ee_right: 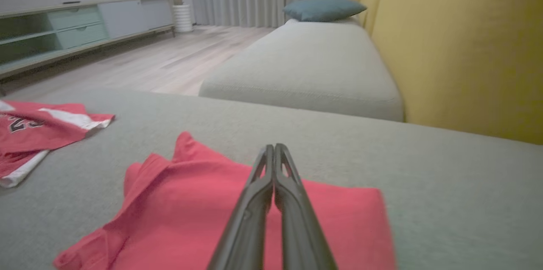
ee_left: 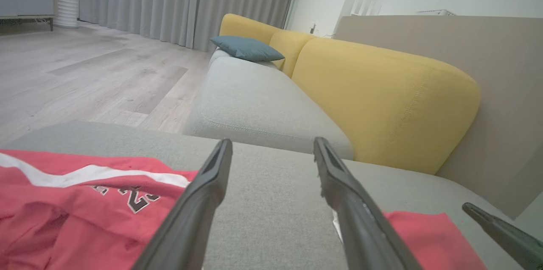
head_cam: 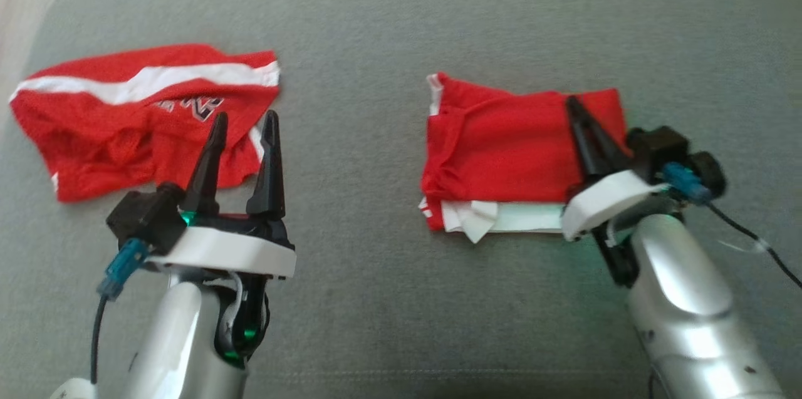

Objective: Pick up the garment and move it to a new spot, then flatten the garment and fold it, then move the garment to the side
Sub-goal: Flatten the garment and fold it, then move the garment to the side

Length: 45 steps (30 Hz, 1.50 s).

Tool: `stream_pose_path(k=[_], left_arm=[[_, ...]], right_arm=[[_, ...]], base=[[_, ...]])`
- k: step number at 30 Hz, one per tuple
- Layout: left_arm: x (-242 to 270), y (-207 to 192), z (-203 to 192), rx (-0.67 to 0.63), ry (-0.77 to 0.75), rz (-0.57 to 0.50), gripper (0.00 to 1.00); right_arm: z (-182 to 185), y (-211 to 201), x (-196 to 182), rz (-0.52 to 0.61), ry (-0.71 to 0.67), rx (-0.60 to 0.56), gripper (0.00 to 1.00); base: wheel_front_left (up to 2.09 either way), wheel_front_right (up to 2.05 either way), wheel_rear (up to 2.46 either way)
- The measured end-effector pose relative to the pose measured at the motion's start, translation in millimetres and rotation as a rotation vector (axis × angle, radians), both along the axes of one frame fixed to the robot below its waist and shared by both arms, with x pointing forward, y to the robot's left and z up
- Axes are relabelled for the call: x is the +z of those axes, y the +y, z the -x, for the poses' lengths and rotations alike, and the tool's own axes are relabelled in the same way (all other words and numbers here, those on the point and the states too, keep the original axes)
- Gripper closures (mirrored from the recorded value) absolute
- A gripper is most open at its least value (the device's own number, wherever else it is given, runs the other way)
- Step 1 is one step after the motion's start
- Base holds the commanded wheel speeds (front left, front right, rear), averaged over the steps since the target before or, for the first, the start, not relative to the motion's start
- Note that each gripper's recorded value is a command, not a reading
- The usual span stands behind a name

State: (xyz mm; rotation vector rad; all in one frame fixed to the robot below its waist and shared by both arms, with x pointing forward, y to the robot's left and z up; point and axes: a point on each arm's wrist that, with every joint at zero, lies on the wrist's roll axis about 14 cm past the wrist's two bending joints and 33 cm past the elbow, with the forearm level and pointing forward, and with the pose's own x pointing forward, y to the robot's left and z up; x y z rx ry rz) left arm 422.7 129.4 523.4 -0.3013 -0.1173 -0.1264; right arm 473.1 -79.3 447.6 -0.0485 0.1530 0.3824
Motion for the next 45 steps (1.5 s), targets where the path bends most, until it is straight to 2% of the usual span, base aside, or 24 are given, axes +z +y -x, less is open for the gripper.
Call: stream_pose_path(k=[6,7,8,13,19,30,35,40,45], left_arm=[[13,-16,-2,-0.044,-0.038,0.008,0.0],[15,-18,-2,-0.05,-0.043,0.009,0.0],[16,-20,-1,-0.055,-0.047,0.01,0.0],[9,-28,7,-0.076,-0.024,0.007,0.0],[-2,-31,14,-0.085,0.007,-0.001,0.0],[-6,-28,13,-0.077,0.02,-0.001,0.0],[-15,-26,11,-0.074,0.043,-0.002,0.0],[-30,-22,4,-0.065,0.083,-0.008,0.0],[-36,-12,-6,-0.038,0.092,-0.017,0.0]], right_arm=[[12,-54,28,-0.032,-0.093,-0.159,1.0],[15,-63,31,-0.037,-0.106,-0.187,0.78],[18,-71,35,-0.041,-0.117,-0.209,0.0],[40,-94,45,-0.054,-0.16,-0.284,0.0],[60,-104,34,-0.074,-0.135,-0.324,0.0],[62,-101,25,-0.076,-0.11,-0.32,0.0],[55,-99,0,-0.063,-0.007,-0.32,0.0],[24,-90,-27,-0.083,0.119,-0.313,0.0],[10,-73,-61,-0.086,0.25,-0.287,0.0]], base=[[0.0,0.0,0.0],[0.0,0.0,0.0],[0.0,0.0,0.0],[0.0,0.0,0.0],[0.0,0.0,0.0],[0.0,0.0,0.0],[0.0,0.0,0.0],[0.0,0.0,0.0],[0.0,0.0,0.0]])
